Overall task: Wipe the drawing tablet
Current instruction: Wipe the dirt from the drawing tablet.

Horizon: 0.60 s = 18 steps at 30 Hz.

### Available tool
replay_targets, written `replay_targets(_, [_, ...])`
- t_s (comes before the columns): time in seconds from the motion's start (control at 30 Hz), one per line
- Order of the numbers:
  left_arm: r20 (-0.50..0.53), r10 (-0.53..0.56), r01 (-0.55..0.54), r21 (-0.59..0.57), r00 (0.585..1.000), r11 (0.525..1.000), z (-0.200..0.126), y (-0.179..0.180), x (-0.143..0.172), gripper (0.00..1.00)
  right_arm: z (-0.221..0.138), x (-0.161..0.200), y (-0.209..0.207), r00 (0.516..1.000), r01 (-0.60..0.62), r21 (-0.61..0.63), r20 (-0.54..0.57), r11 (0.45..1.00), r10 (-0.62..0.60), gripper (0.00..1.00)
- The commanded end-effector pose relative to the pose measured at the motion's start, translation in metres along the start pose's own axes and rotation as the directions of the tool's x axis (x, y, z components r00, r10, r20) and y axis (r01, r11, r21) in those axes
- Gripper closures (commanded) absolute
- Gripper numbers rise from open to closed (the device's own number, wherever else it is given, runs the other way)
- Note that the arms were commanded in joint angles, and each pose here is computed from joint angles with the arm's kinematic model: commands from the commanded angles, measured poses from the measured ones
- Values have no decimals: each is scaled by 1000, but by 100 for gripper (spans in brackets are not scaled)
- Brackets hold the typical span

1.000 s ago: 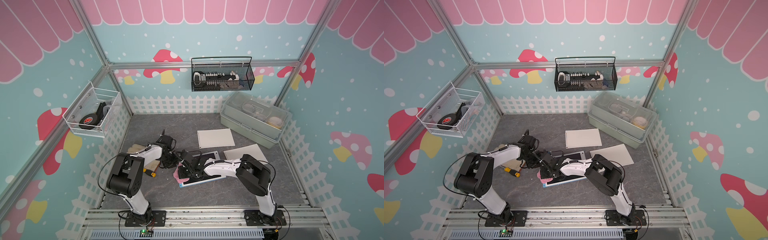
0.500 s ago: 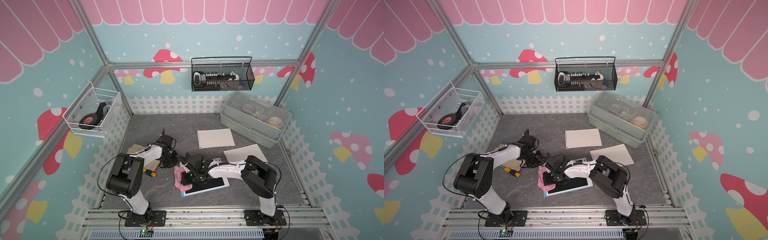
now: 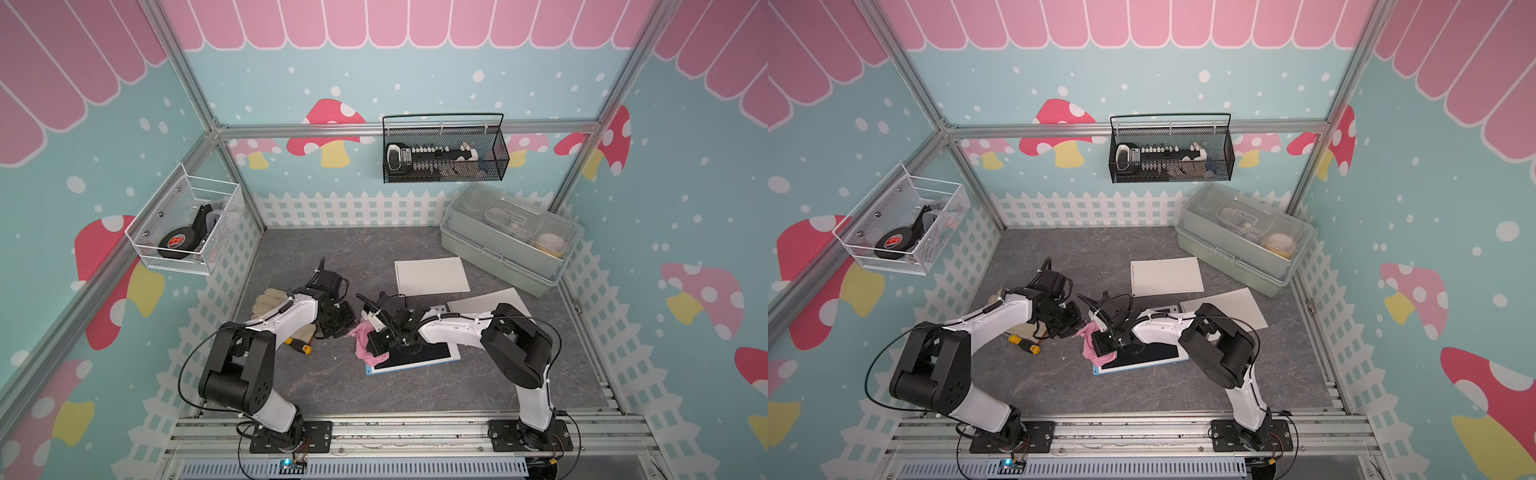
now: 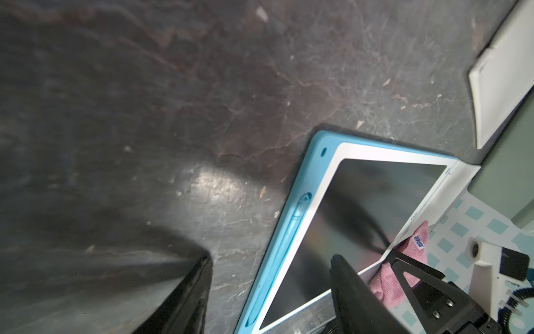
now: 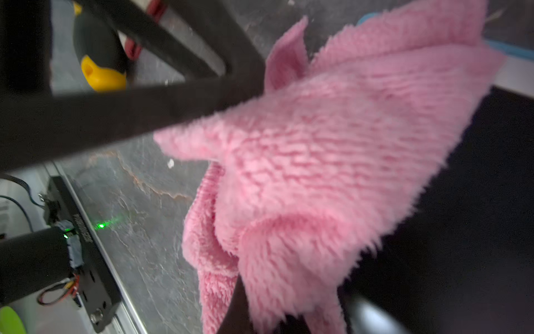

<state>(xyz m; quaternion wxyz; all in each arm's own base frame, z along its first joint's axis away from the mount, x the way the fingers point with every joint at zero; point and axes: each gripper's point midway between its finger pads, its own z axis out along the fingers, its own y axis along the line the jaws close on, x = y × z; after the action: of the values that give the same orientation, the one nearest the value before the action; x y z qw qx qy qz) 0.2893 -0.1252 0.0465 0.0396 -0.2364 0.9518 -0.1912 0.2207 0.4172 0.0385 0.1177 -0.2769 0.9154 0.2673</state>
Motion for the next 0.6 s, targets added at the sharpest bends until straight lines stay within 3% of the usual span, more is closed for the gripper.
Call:
replay_targets(0.0, [35,18,-18,1,999,1000,-12,-7,-8,64,-32,29,-30,997,60,200,-51,978,-51,100])
replay_targets(0.13, [35,21,-21,3,999,1000,-16,-10,-7,60,-69,38,-50,999,50,316,-19,948,-46,100])
replay_targets(0.33, [-17,68,-68,17,998,998,-7,-25,6,60,-106,58,-68,995,-72,362,92,929,42,100])
replay_targets(0.47, [-48,108,-108,-3,993,994,4,-32,22,61,-106,58,-65,989,-115,329,125,937,77,100])
replay_targets(0.57, [-62,108,-109,-21,992,994,14,-30,27,67,-97,54,-58,986,-123,310,142,943,82,100])
